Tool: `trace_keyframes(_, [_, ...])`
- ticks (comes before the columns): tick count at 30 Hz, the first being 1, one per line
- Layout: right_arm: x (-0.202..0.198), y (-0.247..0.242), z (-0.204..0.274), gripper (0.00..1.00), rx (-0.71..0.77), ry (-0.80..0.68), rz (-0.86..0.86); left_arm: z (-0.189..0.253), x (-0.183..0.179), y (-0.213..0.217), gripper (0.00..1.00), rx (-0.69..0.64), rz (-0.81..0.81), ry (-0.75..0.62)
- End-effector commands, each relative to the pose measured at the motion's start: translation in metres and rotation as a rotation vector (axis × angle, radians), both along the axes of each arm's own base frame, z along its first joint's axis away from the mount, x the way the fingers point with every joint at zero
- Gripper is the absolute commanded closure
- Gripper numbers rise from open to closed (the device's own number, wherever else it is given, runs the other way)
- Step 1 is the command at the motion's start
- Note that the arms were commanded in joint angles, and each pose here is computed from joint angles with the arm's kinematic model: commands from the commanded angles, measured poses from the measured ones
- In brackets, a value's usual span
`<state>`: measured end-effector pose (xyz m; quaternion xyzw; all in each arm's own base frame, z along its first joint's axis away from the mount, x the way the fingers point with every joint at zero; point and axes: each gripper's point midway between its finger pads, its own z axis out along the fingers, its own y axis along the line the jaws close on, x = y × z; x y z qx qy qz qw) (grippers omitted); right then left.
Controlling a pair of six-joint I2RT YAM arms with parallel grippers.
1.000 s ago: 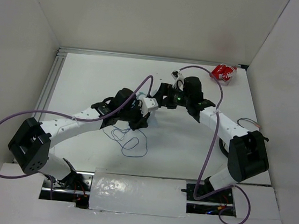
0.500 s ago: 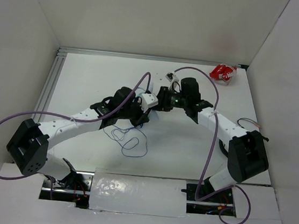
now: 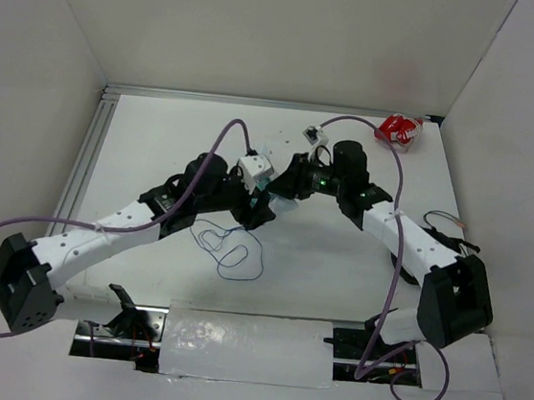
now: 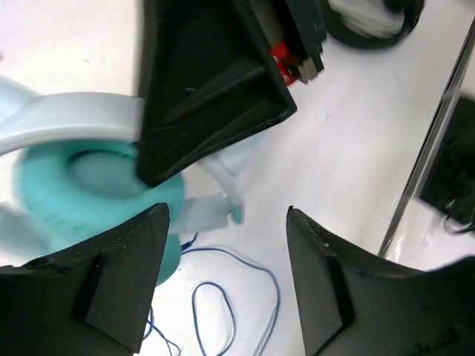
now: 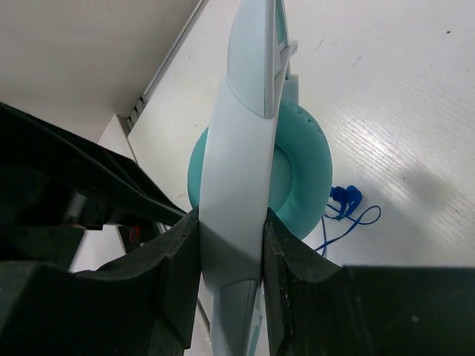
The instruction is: Wrap the headphones
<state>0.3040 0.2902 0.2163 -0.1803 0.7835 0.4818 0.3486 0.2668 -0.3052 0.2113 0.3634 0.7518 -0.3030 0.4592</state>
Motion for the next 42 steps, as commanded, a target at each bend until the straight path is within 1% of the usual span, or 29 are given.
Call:
trace_keyframes(1, [-0.004,-0.007,0.041,1.00,0.065,-0.149,0.001,0.050,-0.002,0.011,0.23,-0.112,0.072,-0.057])
trace_keyframes(2, [-0.002,-0.011,0.041,1.00,0.063,-0.153,-0.008,0.051,-0.004,0.016,0.22,-0.114,0.089,-0.049])
trace_keyframes(3, [-0.002,-0.014,0.045,1.00,0.070,-0.156,-0.016,0.057,-0.009,0.023,0.14,-0.135,0.117,-0.036])
trace_keyframes(4, [-0.003,-0.017,0.046,1.00,0.070,-0.158,-0.018,0.052,-0.007,0.035,0.07,-0.114,0.190,-0.014])
trace_keyframes(5, [-0.001,-0.022,0.046,1.00,0.070,-0.160,-0.019,0.048,-0.004,0.046,0.04,-0.107,0.252,0.008])
trace_keyframes(6, [-0.002,-0.024,0.049,1.00,0.075,-0.168,-0.020,0.047,-0.005,0.058,0.01,-0.137,0.324,0.051])
trace_keyframes(7, [-0.004,-0.026,0.050,1.00,0.076,-0.167,-0.012,0.043,-0.003,0.068,0.01,-0.141,0.373,0.079])
trace_keyframes(8, [-0.008,-0.029,0.054,1.00,0.080,-0.182,0.012,0.033,0.003,0.091,0.01,-0.154,0.465,0.136])
trace_keyframes(10, [-0.017,-0.030,0.057,1.00,0.080,-0.183,0.068,0.024,0.009,0.111,0.01,-0.171,0.527,0.184])
trace_keyframes(11, [-0.023,-0.031,0.059,1.00,0.090,-0.182,0.103,0.020,0.012,0.122,0.01,-0.197,0.527,0.211])
trace_keyframes(12, [-0.028,-0.031,0.059,1.00,0.095,-0.178,0.132,0.019,0.013,0.125,0.01,-0.213,0.509,0.214])
trace_keyframes(13, [-0.031,-0.030,0.061,1.00,0.108,-0.168,0.148,0.015,0.018,0.132,0.01,-0.230,0.499,0.192])
trace_keyframes(14, [-0.033,-0.029,0.063,1.00,0.115,-0.167,0.164,0.017,0.013,0.125,0.01,-0.254,0.419,0.198])
trace_keyframes(18, [-0.052,-0.025,0.075,1.00,0.168,-0.177,0.294,0.007,0.023,0.123,0.01,-0.269,0.378,0.201])
trace_keyframes(19, [-0.055,-0.023,0.076,1.00,0.181,-0.160,0.327,-0.001,0.027,0.116,0.01,-0.249,0.329,0.209])
trace_keyframes(20, [-0.057,-0.023,0.078,1.00,0.186,-0.161,0.341,0.006,0.028,0.113,0.01,-0.267,0.306,0.185])
trace_keyframes(24, [-0.051,-0.021,0.075,1.00,0.178,-0.121,0.330,0.011,0.028,0.099,0.01,-0.293,0.207,0.150])
trace_keyframes(26, [-0.051,-0.019,0.074,1.00,0.181,-0.115,0.351,0.015,0.026,0.097,0.01,-0.314,0.181,0.115])
trace_keyframes(29, [-0.051,-0.016,0.072,1.00,0.181,-0.097,0.378,0.015,0.028,0.093,0.01,-0.307,0.170,0.095])
trace_keyframes(32, [-0.047,-0.012,0.071,1.00,0.177,-0.083,0.377,0.014,0.028,0.085,0.01,-0.299,0.128,0.099])
trace_keyframes(33, [-0.044,-0.011,0.069,1.00,0.176,-0.071,0.369,0.013,0.028,0.082,0.03,-0.292,0.117,0.104])
trace_keyframes(35, [-0.043,-0.010,0.069,1.00,0.180,-0.063,0.370,0.010,0.029,0.079,0.04,-0.284,0.126,0.112])
trace_keyframes(38, [-0.044,-0.005,0.072,1.00,0.189,-0.075,0.388,0.009,0.034,0.076,0.10,-0.299,0.152,0.124])
trace_keyframes(39, [-0.044,-0.003,0.070,1.00,0.186,-0.069,0.388,0.010,0.036,0.076,0.16,-0.303,0.166,0.130])
trace_keyframes(41, [-0.045,0.002,0.068,1.00,0.176,-0.069,0.389,0.015,0.043,0.077,0.21,-0.322,0.227,0.139])
trace_keyframes(42, [-0.045,0.003,0.067,1.00,0.167,-0.073,0.384,0.015,0.046,0.077,0.27,-0.326,0.243,0.143])
